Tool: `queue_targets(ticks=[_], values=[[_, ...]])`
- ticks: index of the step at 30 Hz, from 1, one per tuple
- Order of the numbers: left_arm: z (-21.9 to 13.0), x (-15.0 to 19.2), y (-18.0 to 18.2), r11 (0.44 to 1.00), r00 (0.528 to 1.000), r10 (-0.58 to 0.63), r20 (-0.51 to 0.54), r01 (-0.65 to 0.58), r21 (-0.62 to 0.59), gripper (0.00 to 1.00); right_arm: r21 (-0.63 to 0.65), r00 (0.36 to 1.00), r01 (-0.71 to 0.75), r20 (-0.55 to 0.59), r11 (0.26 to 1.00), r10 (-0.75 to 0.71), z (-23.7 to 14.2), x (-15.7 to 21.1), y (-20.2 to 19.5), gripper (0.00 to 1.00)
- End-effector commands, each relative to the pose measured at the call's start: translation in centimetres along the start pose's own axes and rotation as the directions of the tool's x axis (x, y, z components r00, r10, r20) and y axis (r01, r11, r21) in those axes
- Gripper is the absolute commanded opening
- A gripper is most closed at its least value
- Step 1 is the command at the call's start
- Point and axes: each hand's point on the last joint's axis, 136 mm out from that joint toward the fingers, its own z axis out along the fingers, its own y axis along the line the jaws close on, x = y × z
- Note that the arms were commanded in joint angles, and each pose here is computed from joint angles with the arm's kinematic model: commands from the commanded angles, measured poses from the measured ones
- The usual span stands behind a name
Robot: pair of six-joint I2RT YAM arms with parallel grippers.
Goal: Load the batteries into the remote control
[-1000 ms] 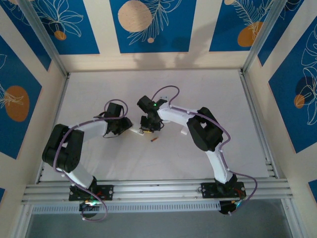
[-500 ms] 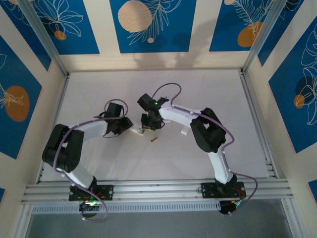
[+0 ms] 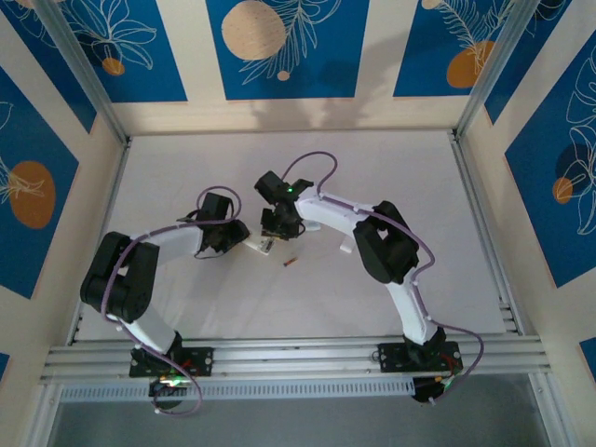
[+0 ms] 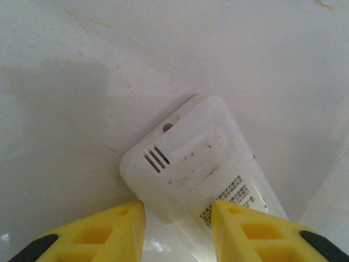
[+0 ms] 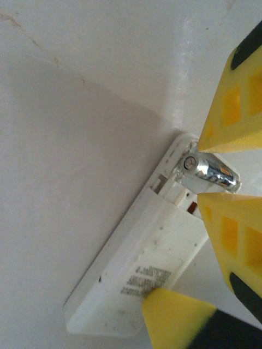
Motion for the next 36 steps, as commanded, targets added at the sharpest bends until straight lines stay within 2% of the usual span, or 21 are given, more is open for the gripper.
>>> queue_targets(ticks=[1,12,25,36], values=[[0.4,0.8,0.0,1.0,1.0,0.009,-0.03,-0.009,-0.003,0.37,0.017,1.0,-0.002,-0.028,1.0,0.002,0.5,0.2,-0.4,0.25],[0.4,0.8,-0.1,1.0,1.0,0.007,-0.029,-0.007,-0.001,0.37,0.04,0.999,0.0,-0.045,0.999,0.001,0.9,0.9,-0.8,0.18],[0.5,0.9,0.0,1.0,0.999,0.002,-0.032,-0.002,-0.004,0.37,0.079,0.998,-0.007,-0.069,0.997,0.013,1.6,2.6,-1.5,0.16],[1.0,1.5,0.2,0.999,0.998,-0.042,-0.04,0.043,0.005,0.34,0.116,0.983,-0.124,-0.119,0.986,0.137,2.3,4.9,-2.4,0.13]])
